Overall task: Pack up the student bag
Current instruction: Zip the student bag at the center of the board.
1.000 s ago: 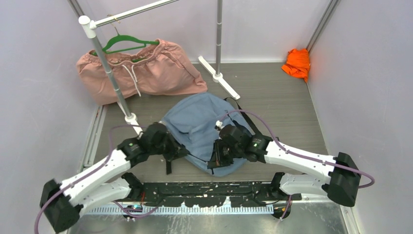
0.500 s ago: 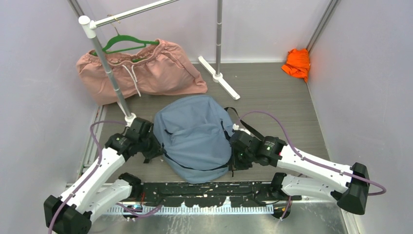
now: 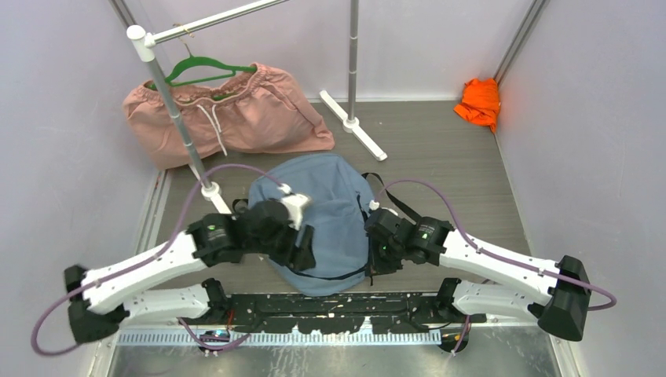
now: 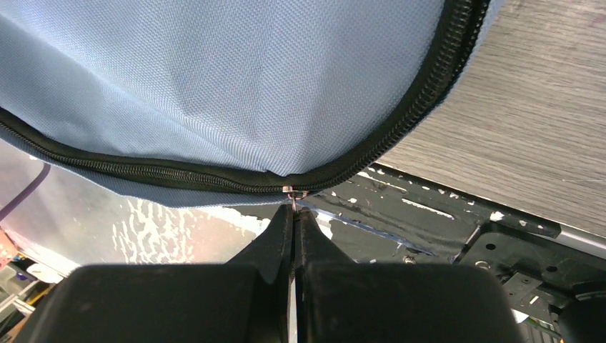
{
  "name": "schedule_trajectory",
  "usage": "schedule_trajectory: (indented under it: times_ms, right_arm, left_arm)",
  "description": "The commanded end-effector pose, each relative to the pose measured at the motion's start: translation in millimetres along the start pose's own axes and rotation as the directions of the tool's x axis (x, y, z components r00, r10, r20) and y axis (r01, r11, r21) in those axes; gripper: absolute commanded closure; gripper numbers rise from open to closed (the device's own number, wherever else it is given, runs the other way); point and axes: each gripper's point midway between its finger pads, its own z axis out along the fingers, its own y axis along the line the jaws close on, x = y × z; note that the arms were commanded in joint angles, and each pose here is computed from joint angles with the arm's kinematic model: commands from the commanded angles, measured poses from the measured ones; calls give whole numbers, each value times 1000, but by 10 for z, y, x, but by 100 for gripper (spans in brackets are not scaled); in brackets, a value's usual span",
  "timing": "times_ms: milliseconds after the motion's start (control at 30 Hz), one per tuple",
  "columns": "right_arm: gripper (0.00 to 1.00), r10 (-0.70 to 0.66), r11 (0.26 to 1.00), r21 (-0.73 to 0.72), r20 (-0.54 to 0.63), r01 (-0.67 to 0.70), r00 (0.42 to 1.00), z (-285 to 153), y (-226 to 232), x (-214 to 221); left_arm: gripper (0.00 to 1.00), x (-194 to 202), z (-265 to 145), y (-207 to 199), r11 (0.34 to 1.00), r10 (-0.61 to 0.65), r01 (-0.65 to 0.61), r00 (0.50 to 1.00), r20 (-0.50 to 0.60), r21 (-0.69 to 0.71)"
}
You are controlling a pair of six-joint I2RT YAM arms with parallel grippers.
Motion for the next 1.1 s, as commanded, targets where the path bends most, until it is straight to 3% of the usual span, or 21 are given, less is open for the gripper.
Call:
schedule_trajectory:
  times_ms: [0,133,367,700,833,933,1000,1067]
  right_arm:
    - [99,-6,994,-109,58,12,998,-168,278,-153]
    - [99,-1,995,-96,94,10,996,-253,206,-181]
    - [99,12,993,-118,93,-1,996,-310,186,-141]
    - [99,37,988,-154,87,-23,996,-314,254,-141]
    - [99,50,986,-166,94,-33,994,-328,270,-152]
    - [99,60,984,-173,94,-43,994,-315,275,-150]
    - [99,64,982,-181,92,-46,994,-317,287,-145]
    - [99,66,982,-180,89,-50,994,-317,276,-133]
  left_arm:
    - [35,-30,203,-307,945,324,-324,946,3,-35]
    - [31,-15,352,-564,848,530,-530,848,-18,17]
    - [32,-41,595,-657,740,672,-671,740,-21,41]
    - [38,235,874,-829,729,674,-661,738,-23,178]
    - [49,297,907,-847,739,657,-642,754,-8,205]
    - [50,342,965,-811,741,658,-640,752,-34,201]
    - [55,352,1013,-759,742,661,-645,749,-43,182]
    - [68,355,1047,-733,742,662,-648,748,-41,171]
